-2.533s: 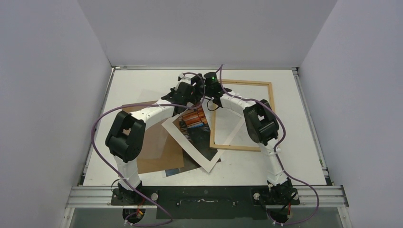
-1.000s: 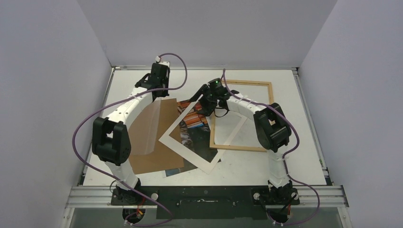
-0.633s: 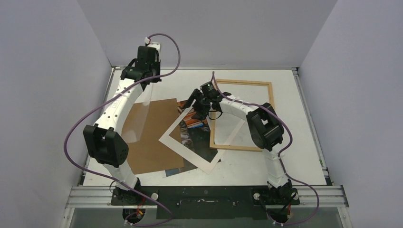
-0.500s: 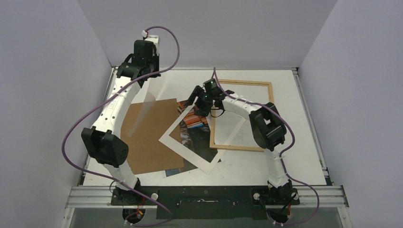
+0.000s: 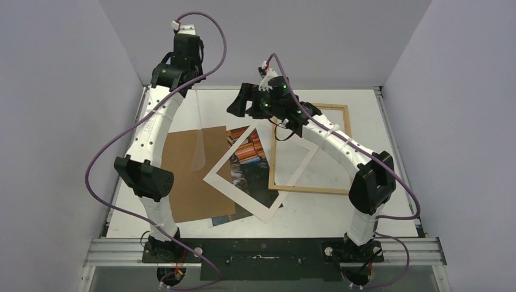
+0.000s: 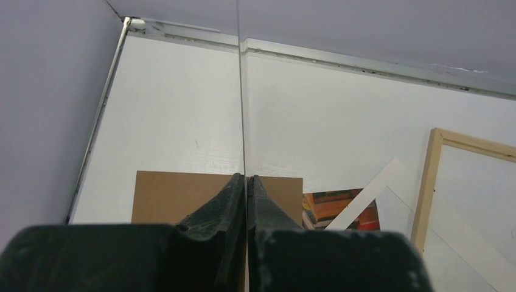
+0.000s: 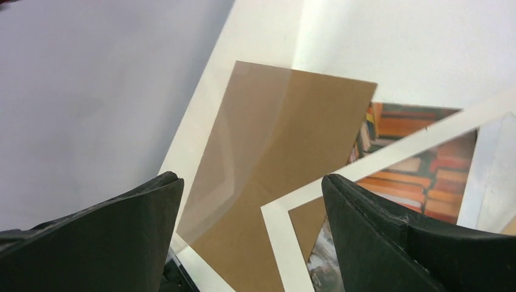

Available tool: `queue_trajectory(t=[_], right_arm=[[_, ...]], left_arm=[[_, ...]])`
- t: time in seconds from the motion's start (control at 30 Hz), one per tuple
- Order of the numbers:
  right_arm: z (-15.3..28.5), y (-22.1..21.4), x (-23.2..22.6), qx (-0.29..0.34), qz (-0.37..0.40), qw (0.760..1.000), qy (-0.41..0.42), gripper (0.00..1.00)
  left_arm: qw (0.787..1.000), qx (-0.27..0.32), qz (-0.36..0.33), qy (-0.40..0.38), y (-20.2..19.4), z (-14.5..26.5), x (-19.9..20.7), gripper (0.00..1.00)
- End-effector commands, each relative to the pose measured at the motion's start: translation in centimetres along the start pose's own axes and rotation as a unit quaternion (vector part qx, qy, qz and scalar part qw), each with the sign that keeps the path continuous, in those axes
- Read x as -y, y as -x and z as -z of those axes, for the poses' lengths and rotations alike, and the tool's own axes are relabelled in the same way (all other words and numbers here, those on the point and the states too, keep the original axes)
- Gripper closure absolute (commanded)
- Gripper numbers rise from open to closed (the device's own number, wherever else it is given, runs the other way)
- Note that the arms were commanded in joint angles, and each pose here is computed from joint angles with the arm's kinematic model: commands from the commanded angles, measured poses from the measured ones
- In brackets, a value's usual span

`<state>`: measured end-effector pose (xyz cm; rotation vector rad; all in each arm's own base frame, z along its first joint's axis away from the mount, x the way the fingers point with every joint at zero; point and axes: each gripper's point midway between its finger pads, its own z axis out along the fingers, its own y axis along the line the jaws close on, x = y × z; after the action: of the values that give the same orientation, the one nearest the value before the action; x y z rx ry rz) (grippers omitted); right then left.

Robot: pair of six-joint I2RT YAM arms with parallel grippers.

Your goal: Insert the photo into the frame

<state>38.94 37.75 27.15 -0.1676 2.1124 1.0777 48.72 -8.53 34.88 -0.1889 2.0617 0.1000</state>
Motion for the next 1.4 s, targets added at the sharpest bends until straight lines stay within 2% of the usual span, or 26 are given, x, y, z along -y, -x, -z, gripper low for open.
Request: queue_trajectory(t=[0.0, 0.17, 0.43, 0.73, 1.07, 1.37], right_arm=[[1.8, 1.4, -4.8, 0.022, 0.139, 0.99, 0.011, 0.11], [2.4, 0.3, -5.6, 0.023, 0.207, 0.977, -0.052, 0.1], [3.0, -0.8, -8.1, 0.043, 0.251, 0.966, -0.054, 0.1], [0.6, -1.8, -9.2, 0.035, 0.267, 0.962, -0.053, 0.29], [-0.1, -3.4, -9.5, 0.024, 0.272, 0.961, -0.046, 0.25], [-2.2, -4.8, -8.5, 0.012, 0.278, 0.958, -0.062, 0.4]], left_arm=[[0.998, 0.029, 0.022, 0.061, 1.4, 0.3, -0.8, 1.0], [0.995, 0.028, 0.028, 0.095, 1.3, -0.7, -1.2, 1.0], [0.991, 0.023, 0.044, 0.124, 1.2, -1.2, -1.6, 1.0], [0.99, 0.031, 0.061, 0.126, 1.7, -0.7, -1.9, 1.0], [0.99, 0.031, 0.064, 0.125, 1.7, -0.5, -1.9, 1.0], [0.99, 0.022, 0.074, 0.114, 1.6, -0.1, -2.1, 1.0]])
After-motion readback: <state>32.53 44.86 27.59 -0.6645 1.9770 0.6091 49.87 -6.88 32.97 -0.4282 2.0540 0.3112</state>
